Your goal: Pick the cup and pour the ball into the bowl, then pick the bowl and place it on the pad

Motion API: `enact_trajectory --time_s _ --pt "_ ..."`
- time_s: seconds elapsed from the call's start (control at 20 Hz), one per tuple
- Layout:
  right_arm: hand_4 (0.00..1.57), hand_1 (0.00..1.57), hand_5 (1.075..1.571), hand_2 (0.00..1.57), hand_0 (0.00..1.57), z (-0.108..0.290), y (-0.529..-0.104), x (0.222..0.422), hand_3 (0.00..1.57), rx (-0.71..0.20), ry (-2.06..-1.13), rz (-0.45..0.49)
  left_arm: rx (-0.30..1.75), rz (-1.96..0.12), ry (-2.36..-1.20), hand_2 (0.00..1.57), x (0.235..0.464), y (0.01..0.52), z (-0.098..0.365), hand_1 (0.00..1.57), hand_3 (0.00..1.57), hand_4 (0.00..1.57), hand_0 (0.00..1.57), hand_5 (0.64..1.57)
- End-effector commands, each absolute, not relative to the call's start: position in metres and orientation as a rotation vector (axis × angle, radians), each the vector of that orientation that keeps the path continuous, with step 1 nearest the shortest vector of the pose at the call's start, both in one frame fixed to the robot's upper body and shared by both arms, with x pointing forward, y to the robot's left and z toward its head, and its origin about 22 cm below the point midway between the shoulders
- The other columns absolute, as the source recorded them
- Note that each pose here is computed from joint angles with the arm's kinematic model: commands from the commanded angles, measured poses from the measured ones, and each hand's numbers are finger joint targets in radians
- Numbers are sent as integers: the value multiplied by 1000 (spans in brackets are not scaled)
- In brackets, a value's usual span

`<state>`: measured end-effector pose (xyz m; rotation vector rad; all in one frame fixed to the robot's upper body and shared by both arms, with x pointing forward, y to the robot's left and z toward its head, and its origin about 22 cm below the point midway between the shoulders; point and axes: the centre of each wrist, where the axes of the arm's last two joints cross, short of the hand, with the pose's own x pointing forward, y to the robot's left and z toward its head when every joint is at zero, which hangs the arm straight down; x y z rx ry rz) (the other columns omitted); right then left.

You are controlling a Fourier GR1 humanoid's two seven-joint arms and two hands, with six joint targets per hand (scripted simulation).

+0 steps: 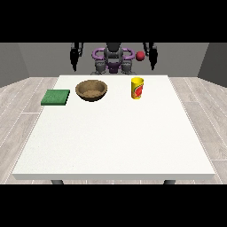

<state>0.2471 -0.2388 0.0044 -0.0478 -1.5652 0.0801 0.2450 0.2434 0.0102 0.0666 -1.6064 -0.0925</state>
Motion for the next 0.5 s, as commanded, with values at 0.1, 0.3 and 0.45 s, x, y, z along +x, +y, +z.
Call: enact_trajectory --time_s 0.1,0.3,0.45 --pt "875 0 1533 0 0 26 -245 248 0 -67 -1587 98 79 -104 -1628 0 246 248 32 0 0 664 0 1566" --pt "875 0 1533 0 0 27 -255 233 0 23 -1436 -64 -80 80 -1464 0 232 229 30 0 0 664 0 1566" --pt "860 0 1530 0 0 28 -258 218 0 -17 -1334 -103 -79 110 -1340 0 225 228 49 0 0 634 0 1564"
